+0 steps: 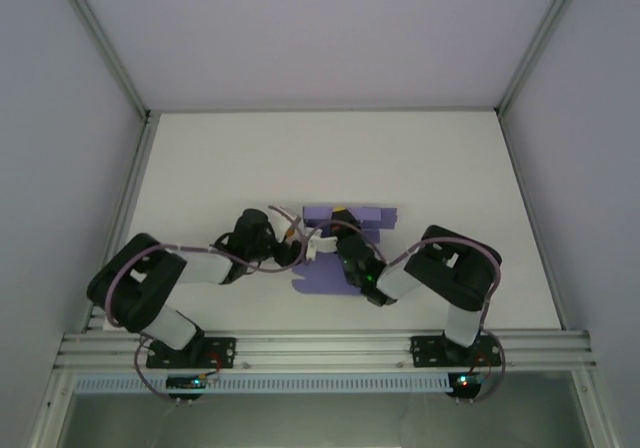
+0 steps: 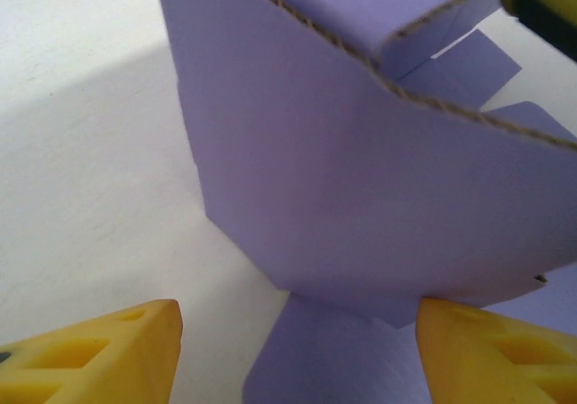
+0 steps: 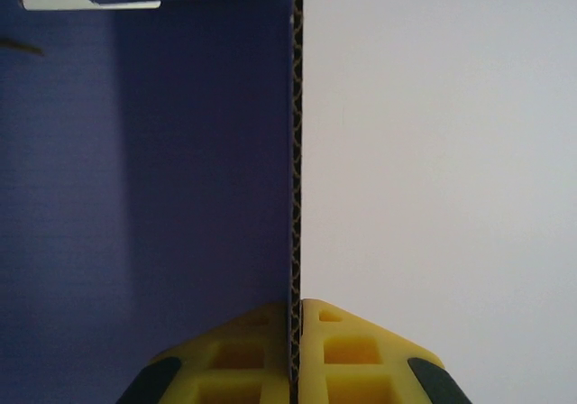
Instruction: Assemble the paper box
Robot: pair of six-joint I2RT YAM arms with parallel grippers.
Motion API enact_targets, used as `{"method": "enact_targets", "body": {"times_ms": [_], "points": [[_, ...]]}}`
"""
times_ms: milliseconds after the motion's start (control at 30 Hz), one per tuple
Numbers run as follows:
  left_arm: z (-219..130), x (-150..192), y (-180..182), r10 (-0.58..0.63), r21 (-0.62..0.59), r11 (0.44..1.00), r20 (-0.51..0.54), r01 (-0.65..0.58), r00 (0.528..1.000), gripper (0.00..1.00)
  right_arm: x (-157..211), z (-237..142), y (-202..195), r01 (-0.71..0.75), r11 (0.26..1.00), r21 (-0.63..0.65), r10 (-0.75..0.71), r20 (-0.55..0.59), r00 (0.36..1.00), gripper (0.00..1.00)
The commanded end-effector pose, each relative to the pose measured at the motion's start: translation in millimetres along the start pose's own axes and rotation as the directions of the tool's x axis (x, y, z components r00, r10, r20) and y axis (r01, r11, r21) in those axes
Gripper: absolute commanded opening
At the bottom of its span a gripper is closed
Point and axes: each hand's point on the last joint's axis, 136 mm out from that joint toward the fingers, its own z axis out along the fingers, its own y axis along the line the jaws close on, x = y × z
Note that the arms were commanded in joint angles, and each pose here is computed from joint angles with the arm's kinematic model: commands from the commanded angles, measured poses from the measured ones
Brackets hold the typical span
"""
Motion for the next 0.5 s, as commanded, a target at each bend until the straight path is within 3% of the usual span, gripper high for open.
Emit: {"method": "enact_targets", "body": {"times_ms": [0,167,367,467], "points": [[9,-19,-9,0.032,0.047,0.998,0.052,-0.035,0.998,0.69,-2,-6,4,-0.014,1.0,-0.009,0.014,-0.003,1.0,0.0],[18,-27,-13,0.054,0.024,0.998,0.078,-0.056,0.995,0.66,-5,-11,15,-0.034,0.997,-0.067,0.035,0.011,0.999,0.0],[21,-46,1,0.055,-0.06,0.997,0.156,-0.046,0.986,0.49,-5,-21,36,-0.027,0.986,-0.167,0.035,0.04,0.999,0.0],[24,-52,2,0.071,-0.066,0.996,0.166,-0.06,0.984,0.4,-6,-28,52,-0.028,0.96,-0.277,0.049,0.067,0.997,0.0]]}}
